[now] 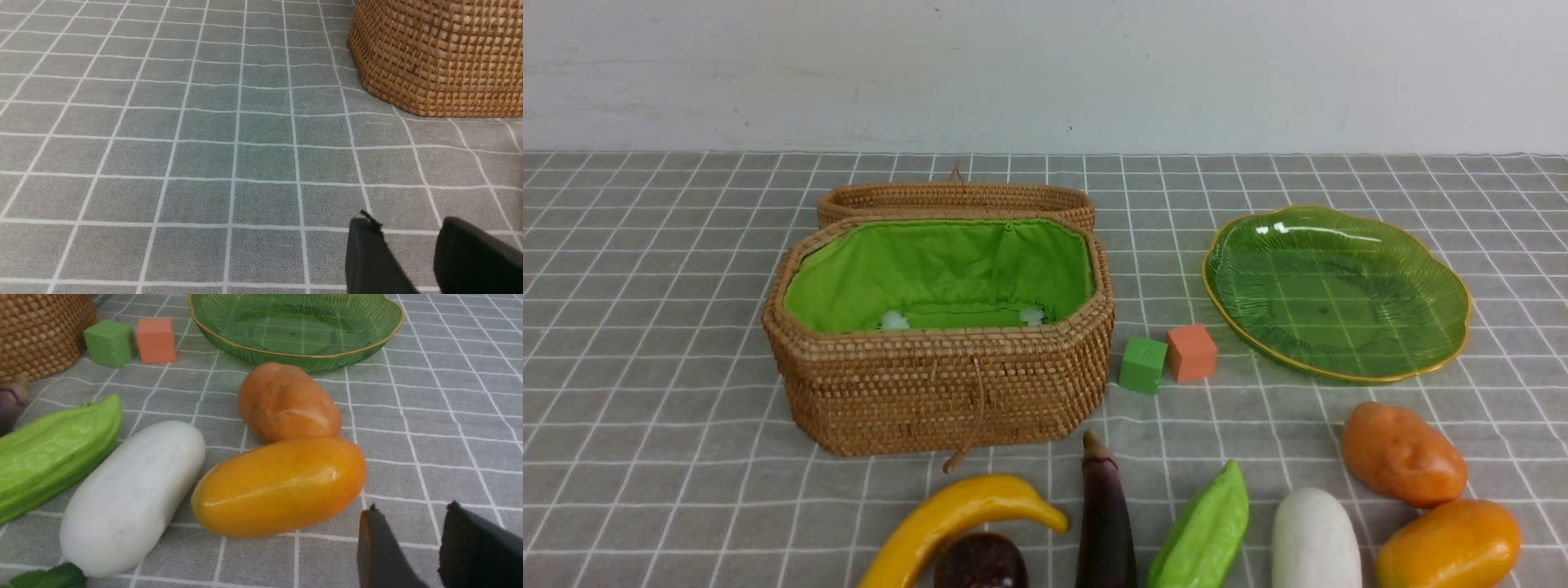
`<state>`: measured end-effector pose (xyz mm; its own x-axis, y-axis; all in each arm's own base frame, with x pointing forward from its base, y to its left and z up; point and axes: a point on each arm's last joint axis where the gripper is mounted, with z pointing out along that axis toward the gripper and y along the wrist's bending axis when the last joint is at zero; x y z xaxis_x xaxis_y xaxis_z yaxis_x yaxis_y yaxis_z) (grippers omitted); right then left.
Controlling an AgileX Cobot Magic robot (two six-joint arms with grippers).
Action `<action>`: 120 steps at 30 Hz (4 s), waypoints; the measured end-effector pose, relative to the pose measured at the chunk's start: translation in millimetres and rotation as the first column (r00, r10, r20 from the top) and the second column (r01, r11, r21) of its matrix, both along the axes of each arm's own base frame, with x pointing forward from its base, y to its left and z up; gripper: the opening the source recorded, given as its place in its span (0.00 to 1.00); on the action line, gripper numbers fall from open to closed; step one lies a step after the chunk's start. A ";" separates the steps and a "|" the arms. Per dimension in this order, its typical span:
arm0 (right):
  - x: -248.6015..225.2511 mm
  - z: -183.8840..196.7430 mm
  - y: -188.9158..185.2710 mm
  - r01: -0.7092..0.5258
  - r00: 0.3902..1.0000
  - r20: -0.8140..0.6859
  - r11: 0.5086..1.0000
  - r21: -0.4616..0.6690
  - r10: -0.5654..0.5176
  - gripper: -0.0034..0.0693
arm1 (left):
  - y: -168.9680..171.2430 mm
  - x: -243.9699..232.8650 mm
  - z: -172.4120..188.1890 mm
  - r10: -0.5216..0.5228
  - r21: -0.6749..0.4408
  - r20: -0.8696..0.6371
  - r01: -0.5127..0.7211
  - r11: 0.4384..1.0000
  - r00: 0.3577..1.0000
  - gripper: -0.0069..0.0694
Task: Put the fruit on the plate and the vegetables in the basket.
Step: Grab a mangosteen with your left arm and put it on the plate on the right
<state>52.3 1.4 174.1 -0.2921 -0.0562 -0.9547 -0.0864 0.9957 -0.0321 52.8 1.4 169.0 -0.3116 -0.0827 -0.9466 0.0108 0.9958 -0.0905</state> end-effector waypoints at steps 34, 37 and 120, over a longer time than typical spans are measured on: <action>0.0 0.0 0.0 0.000 1.000 0.000 1.000 -0.001 0.000 0.38 | -6.2 22.2 229.7 0.046 -0.267 0.083 -0.022 0.964 0.995 0.40; 0.0 0.0 0.0 0.000 1.000 0.000 1.000 -0.001 0.000 0.38 | -7.2 45.5 216.9 0.057 -0.186 -0.080 -0.071 0.980 0.995 0.40; 0.0 0.0 0.0 0.000 1.000 0.000 1.000 -0.001 0.000 0.38 | -206.9 188.9 53.1 -0.313 -0.174 -0.826 0.317 0.932 0.468 0.73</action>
